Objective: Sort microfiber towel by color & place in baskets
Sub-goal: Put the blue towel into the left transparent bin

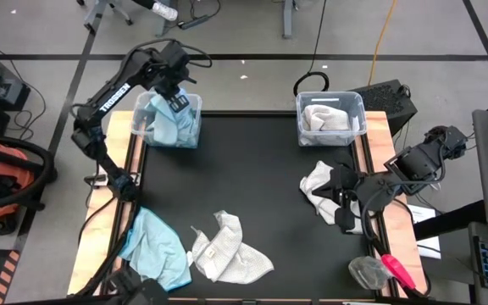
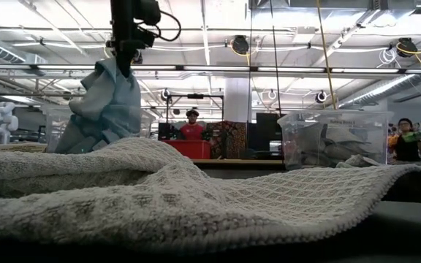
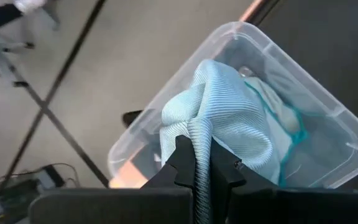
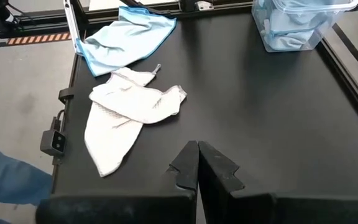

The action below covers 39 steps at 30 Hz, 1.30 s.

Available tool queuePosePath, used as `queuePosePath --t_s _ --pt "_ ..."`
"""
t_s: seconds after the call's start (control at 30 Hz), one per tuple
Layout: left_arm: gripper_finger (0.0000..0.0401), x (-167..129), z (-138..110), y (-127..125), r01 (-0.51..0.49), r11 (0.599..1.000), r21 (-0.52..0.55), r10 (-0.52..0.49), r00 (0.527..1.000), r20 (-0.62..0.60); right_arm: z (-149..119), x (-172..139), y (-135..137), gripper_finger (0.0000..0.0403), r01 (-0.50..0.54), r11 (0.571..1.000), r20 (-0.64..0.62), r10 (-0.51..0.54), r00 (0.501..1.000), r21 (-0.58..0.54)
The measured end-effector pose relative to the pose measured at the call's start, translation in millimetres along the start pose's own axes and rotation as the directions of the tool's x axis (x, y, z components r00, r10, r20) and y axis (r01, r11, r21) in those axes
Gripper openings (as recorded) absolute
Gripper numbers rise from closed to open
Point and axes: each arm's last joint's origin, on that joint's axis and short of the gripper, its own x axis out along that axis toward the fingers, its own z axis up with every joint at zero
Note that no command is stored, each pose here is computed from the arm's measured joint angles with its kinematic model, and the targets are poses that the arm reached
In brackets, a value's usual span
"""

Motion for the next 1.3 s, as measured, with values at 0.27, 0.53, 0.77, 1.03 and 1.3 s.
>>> queuePosePath --t_s 0.27,0.53,0.77,1.03,1.3 --pt "0.0019 36.7 -1.3 -3.1 0.062 0.998 0.006 -0.061 0.991 -0.119 -2.1 -2.2 3.3 0.0000 0.004 1.000 0.010 -0.004 1.000 0.006" --pt "0.0017 76.3 -18.0 -10.4 0.173 0.985 -0.019 -0.172 0.954 -0.247 -4.0 -3.5 6.1 0.0000 0.004 1.000 0.012 -0.003 1.000 -0.003" --pt "0.0017 108.6 -35.2 -17.3 0.240 0.969 -0.056 -0.245 0.911 -0.332 -4.4 -3.8 6.5 0.0000 0.006 1.000 0.014 -0.006 1.000 -0.003" --pt "0.0034 135.6 -48.0 -23.1 0.254 0.964 -0.078 -0.265 0.896 -0.355 -4.2 -3.8 6.6 0.0000 0.005 1.000 0.015 -0.005 1.000 0.005" --pt "0.0092 145.3 -46.0 -25.2 0.242 0.967 -0.076 -0.254 0.919 -0.303 -4.1 -3.8 6.7 0.0000 0.004 1.000 0.017 -0.004 1.000 0.026"
